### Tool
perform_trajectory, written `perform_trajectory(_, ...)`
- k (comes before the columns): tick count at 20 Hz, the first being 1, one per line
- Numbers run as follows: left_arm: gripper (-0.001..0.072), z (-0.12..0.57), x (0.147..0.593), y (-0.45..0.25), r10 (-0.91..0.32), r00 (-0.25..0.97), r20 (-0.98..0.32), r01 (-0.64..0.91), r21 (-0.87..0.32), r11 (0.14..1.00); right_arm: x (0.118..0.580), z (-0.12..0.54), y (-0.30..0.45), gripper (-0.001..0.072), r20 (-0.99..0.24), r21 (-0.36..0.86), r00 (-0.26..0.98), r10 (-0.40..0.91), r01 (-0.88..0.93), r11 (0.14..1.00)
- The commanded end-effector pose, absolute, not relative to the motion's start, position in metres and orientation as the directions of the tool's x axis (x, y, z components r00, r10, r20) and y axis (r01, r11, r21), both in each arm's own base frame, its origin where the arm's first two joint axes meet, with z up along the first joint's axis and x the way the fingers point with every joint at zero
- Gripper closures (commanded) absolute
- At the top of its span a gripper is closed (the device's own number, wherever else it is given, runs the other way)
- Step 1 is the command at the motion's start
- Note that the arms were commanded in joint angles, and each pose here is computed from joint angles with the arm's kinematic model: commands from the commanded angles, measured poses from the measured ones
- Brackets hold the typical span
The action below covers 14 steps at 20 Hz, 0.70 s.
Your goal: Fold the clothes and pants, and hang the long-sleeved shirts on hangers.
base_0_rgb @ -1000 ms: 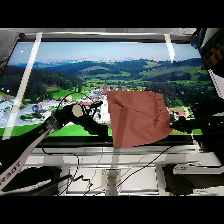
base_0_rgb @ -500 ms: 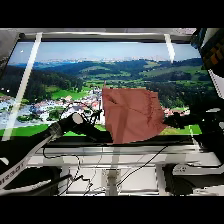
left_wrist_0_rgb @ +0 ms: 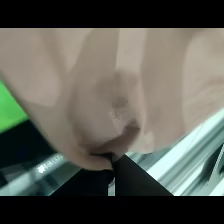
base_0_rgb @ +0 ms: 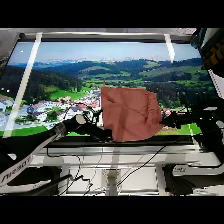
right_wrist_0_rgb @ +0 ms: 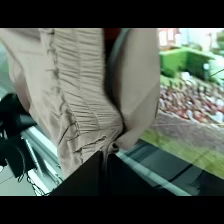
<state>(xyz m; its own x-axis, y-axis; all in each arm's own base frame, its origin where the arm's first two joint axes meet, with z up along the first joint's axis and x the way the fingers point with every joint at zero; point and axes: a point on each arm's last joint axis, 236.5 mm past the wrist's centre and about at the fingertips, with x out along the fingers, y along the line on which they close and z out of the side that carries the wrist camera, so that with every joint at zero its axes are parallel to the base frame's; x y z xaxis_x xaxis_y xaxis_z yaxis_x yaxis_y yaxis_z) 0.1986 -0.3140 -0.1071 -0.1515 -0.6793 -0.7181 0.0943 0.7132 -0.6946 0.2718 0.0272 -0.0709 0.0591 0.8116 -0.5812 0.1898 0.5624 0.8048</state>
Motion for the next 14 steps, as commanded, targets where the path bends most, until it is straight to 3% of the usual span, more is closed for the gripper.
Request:
perform_trajectory(1, 0.0699, -0.086, 0.225, -0.302, -0.715, -0.086, -0.693, 0.142, -0.719, 0.68, 0.274, -0.058, 0.032, 0.0695, -0.561, 0.822, 0.075, 0.824, 0.166, 0.545)
perform_trajectory(6, 0.0699, -0.002, 0.281, -0.254, -0.79, 0.115, -0.603, 0.357, -0.717, 0.599, 0.308, 0.015, 0.04, 0.0696, -0.506, 0.845, 0.294, 0.811, -0.019, 0.534)
perform_trajectory(9, 0.07, 0.075, 0.307, -0.219, -0.803, 0.291, -0.52, 0.503, -0.631, 0.591, 0.323, 0.109, 0.057, 0.0696, -0.35, 0.84, 0.481, 0.804, -0.219, 0.496)
perform_trajectory(12, 0.07, 0.171, 0.315, -0.194, -0.781, 0.484, -0.394, 0.628, -0.466, 0.624, 0.304, 0.206, 0.083, 0.0696, -0.163, 0.787, 0.585, 0.795, -0.409, 0.462)
perform_trajectory(14, 0.07, 0.231, 0.296, -0.191, -0.779, 0.552, -0.298, 0.736, -0.265, 0.623, 0.274, 0.247, 0.102, 0.0695, -0.139, 0.702, 0.608, 0.782, -0.496, 0.511)
